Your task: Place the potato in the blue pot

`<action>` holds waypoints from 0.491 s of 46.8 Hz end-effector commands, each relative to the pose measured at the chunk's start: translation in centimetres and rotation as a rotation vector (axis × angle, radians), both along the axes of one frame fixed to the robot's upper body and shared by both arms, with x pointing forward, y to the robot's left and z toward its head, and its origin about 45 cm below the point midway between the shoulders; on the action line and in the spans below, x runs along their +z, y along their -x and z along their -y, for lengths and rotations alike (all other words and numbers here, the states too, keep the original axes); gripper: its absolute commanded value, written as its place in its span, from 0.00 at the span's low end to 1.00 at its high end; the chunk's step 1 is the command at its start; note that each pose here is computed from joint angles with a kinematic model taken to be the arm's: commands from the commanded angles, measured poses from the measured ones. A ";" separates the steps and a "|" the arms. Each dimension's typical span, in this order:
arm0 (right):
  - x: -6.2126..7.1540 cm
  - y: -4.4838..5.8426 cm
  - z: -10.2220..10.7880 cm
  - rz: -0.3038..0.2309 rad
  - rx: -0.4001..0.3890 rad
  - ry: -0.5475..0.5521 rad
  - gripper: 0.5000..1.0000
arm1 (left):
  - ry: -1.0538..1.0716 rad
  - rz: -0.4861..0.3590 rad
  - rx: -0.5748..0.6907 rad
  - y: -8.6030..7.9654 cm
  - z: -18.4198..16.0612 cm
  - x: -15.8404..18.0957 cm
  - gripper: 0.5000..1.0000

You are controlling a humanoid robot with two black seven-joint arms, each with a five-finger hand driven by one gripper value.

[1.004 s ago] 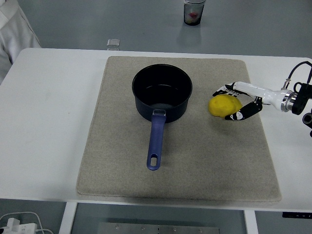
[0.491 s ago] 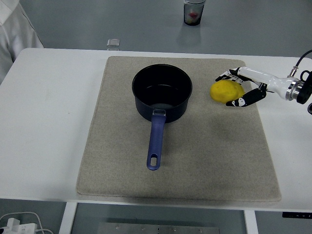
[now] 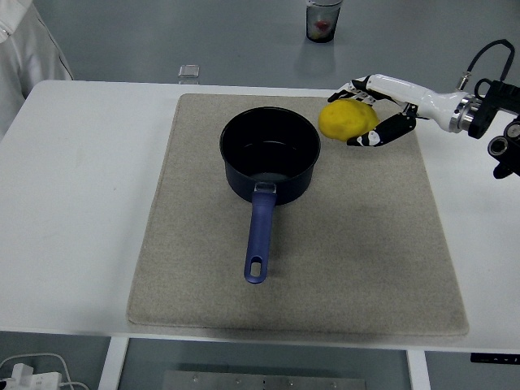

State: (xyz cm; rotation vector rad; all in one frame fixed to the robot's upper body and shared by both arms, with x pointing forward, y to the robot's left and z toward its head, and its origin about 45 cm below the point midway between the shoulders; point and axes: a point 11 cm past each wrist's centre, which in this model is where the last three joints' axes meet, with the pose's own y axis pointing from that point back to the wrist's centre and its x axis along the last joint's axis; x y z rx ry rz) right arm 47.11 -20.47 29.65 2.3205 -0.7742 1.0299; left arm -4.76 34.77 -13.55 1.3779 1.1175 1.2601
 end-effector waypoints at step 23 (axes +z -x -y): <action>0.9 0.0 -9.5 0.001 0.122 -0.013 0.00 | 0.000 0.000 0.000 0.0 0.0 0.0 0.99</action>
